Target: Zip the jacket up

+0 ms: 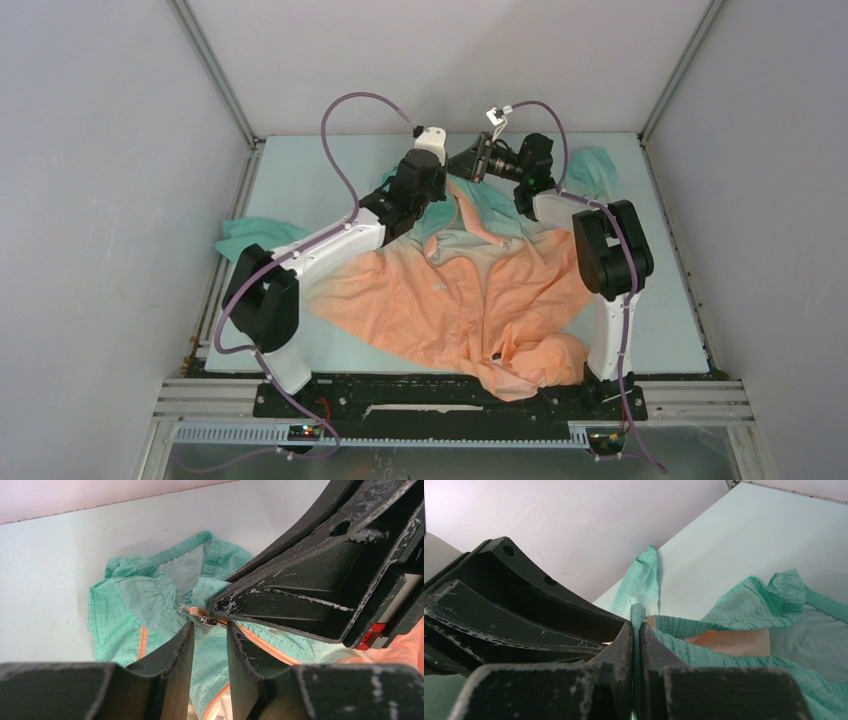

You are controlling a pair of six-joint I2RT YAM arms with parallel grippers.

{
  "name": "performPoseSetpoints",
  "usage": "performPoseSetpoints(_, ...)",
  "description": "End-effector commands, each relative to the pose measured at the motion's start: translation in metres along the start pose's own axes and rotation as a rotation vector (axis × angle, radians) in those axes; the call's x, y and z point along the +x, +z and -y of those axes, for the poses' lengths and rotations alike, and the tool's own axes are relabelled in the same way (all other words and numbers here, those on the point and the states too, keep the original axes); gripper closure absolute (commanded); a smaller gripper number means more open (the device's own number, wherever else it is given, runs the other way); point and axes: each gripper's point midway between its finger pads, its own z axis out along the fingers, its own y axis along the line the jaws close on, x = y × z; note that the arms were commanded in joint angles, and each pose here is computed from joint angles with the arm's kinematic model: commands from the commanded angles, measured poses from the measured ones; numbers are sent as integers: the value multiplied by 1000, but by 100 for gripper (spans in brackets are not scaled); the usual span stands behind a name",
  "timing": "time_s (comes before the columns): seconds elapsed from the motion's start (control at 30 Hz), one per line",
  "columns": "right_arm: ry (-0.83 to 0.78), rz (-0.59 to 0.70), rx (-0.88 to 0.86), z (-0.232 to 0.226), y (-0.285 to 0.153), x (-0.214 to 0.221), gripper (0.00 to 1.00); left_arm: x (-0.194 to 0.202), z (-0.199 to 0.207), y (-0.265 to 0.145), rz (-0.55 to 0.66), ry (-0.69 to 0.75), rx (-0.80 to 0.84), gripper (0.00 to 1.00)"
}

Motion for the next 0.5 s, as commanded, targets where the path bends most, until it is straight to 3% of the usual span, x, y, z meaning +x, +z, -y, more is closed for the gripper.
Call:
performPoseSetpoints(0.0,-89,36,-37,-31,0,-26,100,-28,5,1,48,18,1,66)
performPoseSetpoints(0.2,-93,37,-52,-36,2,-27,100,-20,5,5,27,20,-3,66)
performPoseSetpoints(0.47,-81,42,-51,-36,2,-28,100,-23,5,5,42,18,-4,53)
